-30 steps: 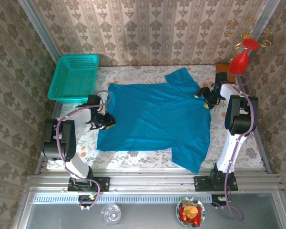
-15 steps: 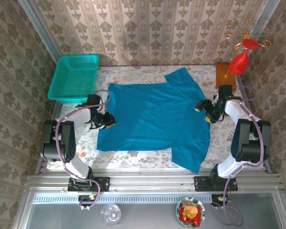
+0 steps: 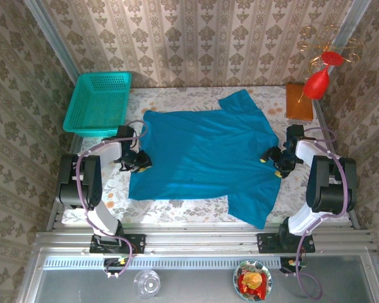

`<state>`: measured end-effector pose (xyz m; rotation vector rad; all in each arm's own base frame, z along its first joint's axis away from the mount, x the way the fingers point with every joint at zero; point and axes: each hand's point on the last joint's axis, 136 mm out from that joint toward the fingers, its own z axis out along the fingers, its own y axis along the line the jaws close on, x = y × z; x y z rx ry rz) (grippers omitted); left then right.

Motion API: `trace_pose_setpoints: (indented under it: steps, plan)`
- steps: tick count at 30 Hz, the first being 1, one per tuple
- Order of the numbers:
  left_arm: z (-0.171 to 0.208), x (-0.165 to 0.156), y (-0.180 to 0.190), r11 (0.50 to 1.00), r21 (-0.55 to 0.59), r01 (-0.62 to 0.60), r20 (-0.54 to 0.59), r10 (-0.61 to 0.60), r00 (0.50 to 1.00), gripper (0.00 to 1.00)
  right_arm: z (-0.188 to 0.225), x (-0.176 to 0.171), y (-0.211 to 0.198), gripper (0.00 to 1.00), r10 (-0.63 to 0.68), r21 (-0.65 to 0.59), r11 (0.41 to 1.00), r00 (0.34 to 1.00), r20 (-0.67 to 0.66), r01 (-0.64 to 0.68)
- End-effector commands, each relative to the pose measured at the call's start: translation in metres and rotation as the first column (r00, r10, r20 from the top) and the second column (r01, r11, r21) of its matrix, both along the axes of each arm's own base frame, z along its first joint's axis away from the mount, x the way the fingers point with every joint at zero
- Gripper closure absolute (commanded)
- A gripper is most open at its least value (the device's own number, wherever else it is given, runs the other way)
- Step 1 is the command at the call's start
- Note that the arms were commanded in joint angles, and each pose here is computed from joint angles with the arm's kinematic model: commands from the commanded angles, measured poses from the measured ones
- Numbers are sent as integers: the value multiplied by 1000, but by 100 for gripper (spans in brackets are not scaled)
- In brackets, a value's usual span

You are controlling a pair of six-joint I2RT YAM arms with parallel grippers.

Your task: Fold the inside-out t-shirt

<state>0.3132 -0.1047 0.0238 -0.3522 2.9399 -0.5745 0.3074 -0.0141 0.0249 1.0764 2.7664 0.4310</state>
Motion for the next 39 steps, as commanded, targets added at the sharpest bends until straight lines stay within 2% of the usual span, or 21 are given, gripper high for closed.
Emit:
trace_pose_setpoints:
  steps: [1,8,14,18,22,28,32,35,39]
  plan:
    - [7,7,10,999,48,6,3,-6,1000,71,9,-6,-21,25,-39,-112,993,999,1,39]
    - [31,37,0,999,38,30,68,-33,997,72,48,17,22,27,84,21,996,985,151,-88]
    - [41,68,2,992,113,53,114,-66,991,73,59,35,81,29,209,91,969,956,205,-231]
    - [49,107,8,978,192,85,157,-116,981,76,58,48,119,30,264,128,947,940,217,-295]
    - [62,160,13,943,300,143,224,-215,951,76,57,49,144,30,327,104,930,924,199,-352]
    - [62,218,18,866,442,232,245,-366,898,76,50,31,153,31,360,91,923,921,148,-375]
    - [52,243,22,819,507,270,205,-418,885,76,51,24,152,31,362,86,923,921,144,-376]
    - [49,258,21,805,519,286,196,-438,877,76,52,20,153,31,366,85,921,920,142,-379]
    - [49,270,8,821,481,306,232,-456,859,74,52,17,157,31,372,80,920,918,138,-385]
